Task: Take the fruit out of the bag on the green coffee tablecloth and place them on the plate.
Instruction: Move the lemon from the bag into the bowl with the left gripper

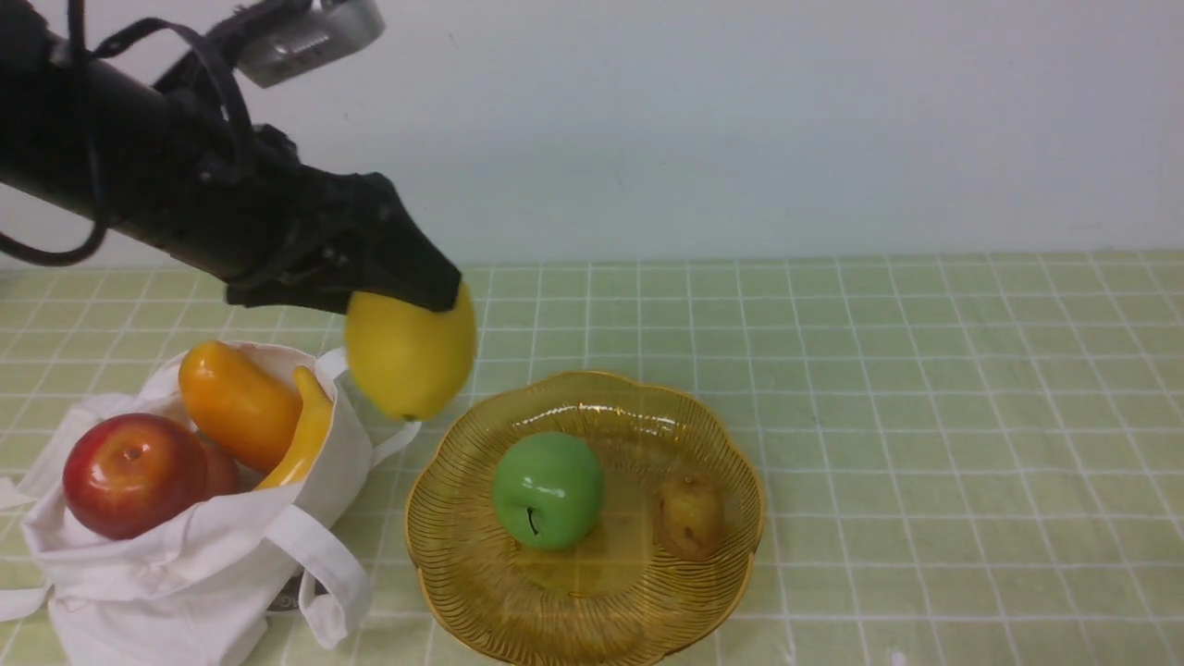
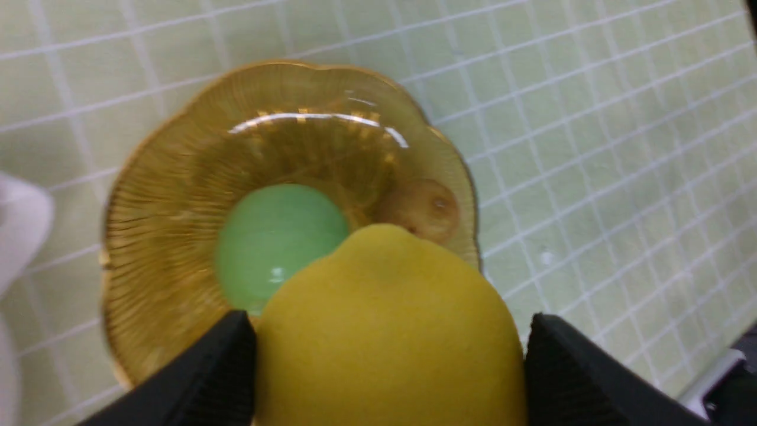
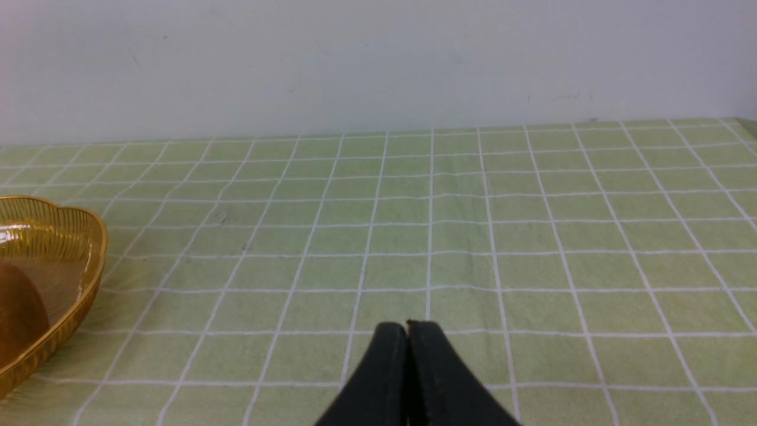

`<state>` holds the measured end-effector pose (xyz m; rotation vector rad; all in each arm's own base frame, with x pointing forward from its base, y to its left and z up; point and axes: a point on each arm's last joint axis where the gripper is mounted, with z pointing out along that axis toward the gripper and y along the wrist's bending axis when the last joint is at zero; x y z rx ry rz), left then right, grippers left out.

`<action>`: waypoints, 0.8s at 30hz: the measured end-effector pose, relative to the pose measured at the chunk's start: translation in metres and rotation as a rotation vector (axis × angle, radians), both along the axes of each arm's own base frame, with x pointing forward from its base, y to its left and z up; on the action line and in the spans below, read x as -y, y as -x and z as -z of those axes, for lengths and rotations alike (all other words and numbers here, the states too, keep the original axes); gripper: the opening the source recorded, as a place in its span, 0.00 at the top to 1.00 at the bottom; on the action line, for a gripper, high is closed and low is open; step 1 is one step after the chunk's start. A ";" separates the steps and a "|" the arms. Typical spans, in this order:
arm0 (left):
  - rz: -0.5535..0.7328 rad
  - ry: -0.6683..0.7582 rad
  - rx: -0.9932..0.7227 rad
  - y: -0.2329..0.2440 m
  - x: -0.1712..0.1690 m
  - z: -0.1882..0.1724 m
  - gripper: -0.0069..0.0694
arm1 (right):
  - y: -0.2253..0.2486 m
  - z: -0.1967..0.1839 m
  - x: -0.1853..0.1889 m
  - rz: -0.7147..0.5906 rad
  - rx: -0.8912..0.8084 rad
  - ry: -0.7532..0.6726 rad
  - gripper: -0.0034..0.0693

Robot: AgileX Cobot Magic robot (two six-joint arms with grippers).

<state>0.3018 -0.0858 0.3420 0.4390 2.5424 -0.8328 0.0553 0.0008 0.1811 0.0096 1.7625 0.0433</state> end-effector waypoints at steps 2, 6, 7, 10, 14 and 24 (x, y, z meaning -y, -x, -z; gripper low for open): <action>0.044 0.025 -0.026 -0.003 0.014 0.008 0.23 | 0.000 0.000 0.000 0.000 0.000 0.000 0.97; 0.166 0.019 -0.092 -0.008 0.056 0.037 0.23 | 0.000 0.000 0.000 0.000 0.000 0.000 0.97; 0.189 0.010 -0.100 -0.008 0.066 0.043 0.23 | 0.000 0.000 0.000 0.000 0.000 0.000 0.97; 0.243 -0.031 -0.129 -0.010 0.089 0.067 0.23 | 0.000 0.000 0.000 0.000 0.000 0.000 0.97; 0.254 -0.077 -0.129 -0.017 0.107 0.093 0.23 | 0.000 0.000 0.000 0.000 0.000 0.000 0.97; 0.177 -0.131 -0.014 -0.035 0.108 0.107 0.03 | 0.000 0.000 0.000 0.000 0.000 0.000 0.97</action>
